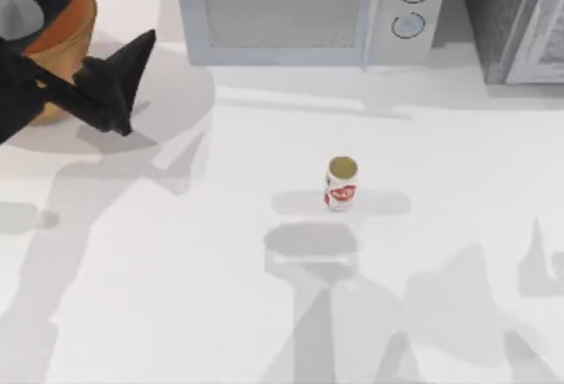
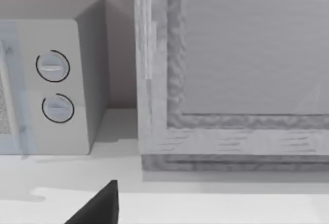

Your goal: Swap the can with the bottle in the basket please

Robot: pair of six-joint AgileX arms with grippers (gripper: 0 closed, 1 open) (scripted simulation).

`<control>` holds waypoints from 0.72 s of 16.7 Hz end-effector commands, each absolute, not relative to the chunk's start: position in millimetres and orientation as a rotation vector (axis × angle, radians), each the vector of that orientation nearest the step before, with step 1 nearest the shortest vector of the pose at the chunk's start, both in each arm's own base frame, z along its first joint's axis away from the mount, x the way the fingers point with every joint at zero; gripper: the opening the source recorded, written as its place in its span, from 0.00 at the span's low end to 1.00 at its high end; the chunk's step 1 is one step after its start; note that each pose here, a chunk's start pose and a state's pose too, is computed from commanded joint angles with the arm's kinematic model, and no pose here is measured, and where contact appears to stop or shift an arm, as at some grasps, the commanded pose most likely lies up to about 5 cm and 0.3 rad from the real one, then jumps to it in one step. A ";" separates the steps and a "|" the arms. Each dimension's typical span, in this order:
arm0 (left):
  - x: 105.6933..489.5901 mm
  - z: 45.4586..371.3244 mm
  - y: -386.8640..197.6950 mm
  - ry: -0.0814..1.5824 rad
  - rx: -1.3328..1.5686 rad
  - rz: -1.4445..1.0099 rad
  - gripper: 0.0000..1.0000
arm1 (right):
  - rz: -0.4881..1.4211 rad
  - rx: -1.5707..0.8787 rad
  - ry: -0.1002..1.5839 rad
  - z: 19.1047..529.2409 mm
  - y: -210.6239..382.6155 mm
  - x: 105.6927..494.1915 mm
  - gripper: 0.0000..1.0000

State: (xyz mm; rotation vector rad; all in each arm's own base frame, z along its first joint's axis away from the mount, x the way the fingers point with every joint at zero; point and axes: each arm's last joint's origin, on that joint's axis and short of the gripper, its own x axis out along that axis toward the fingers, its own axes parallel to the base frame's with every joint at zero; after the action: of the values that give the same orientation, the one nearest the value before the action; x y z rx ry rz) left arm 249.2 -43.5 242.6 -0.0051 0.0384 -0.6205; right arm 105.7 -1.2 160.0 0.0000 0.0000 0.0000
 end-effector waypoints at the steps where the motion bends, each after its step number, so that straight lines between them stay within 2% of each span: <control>1: 225.5 248.4 -35.4 0.018 0.000 -0.549 1.00 | 0.000 0.000 0.000 160.0 -1.2 105.7 1.00; 3: 182.1 247.7 -22.8 -0.016 0.006 -0.414 1.00 | 0.000 0.000 0.000 160.0 -1.2 105.7 1.00; 6: 136.7 224.6 -11.5 -0.037 0.007 -0.242 1.00 | 0.000 0.000 0.000 160.0 -1.2 105.7 1.00; 12: 107.3 169.1 -2.2 -0.008 0.001 -0.029 1.00 | 0.000 0.000 0.000 160.0 -1.2 105.7 1.00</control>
State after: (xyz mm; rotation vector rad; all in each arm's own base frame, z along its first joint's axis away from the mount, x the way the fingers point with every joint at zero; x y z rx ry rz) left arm 107.3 -2.2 169.1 0.0007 -0.0082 -0.0290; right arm 105.7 -1.2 160.0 0.0000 0.0000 0.0000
